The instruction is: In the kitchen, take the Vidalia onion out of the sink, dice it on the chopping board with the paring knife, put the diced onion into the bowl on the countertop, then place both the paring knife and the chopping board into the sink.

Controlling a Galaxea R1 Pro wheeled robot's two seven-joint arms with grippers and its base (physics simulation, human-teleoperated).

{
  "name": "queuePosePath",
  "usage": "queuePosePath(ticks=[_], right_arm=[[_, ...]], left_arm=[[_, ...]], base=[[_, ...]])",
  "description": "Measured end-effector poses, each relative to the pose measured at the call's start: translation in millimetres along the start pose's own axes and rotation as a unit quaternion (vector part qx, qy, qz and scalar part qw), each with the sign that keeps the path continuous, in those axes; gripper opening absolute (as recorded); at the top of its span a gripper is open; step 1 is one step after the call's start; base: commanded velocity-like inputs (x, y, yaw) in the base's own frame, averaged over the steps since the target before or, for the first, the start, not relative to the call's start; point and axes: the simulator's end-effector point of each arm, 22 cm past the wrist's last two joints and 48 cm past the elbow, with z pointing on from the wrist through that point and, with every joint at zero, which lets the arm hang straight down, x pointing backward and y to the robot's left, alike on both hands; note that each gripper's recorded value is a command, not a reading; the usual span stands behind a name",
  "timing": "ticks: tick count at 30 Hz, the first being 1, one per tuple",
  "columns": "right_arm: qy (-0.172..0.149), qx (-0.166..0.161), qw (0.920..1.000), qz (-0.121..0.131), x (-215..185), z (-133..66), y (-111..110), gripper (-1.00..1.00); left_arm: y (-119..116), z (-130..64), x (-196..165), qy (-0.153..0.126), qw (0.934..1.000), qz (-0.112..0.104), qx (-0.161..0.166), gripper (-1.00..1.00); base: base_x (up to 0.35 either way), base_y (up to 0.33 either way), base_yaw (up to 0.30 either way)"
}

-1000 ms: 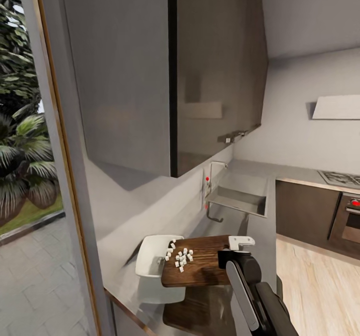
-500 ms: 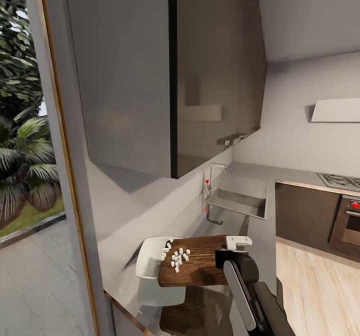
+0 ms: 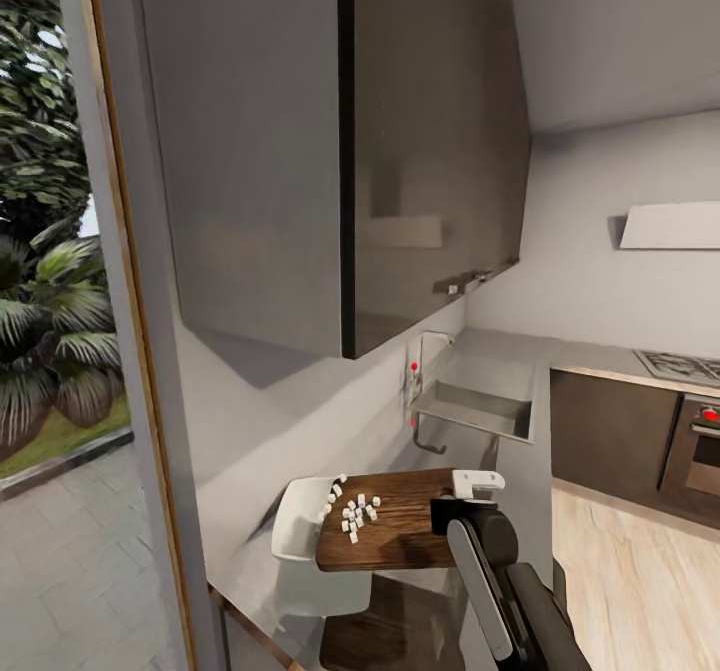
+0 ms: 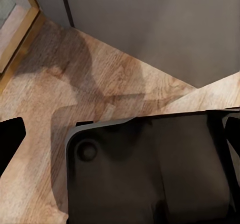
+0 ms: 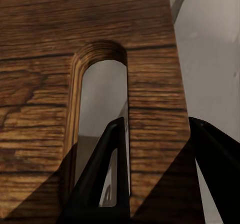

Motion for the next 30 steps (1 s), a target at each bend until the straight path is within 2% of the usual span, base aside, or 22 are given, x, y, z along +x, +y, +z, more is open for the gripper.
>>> queuePosePath(ticks=[10, 16, 20, 26, 30], right_arm=[[-0.018, -0.005, 0.9998, 0.007, -13.1, -7.5, 0.4, -1.0], [-0.044, -0.004, 0.999, 0.009, -44.2, -13.1, -0.2, -1.0], [-0.047, -0.003, 0.9989, 0.006, -54.3, -11.0, 0.5, -1.0], [-0.013, 0.005, 0.9998, -0.011, -44.9, 11.1, 3.5, -1.0], [-0.006, 0.007, 0.9999, -0.014, -40.9, 15.1, 4.3, -1.0]], left_arm=[[0.2, 0.0, 0.5, 0.0, 1.0, 0.0, 0.0, 1.0], [0.2, 0.0, 0.5, 0.0, 1.0, 0.0, 0.0, 1.0], [0.2, 0.1, 0.5, 0.0, 1.0, 0.0, 0.0, 1.0], [0.1, 0.0, 0.5, 0.001, 1.0, 0.0, 0.0, 1.0], [0.2, 0.0, 0.5, 0.0, 1.0, 0.0, 0.0, 1.0]], base=[[0.0, 0.0, 0.0], [0.0, 0.0, 0.0], [0.0, 0.0, 0.0], [0.0, 0.0, 0.0], [0.0, 0.0, 0.0]])
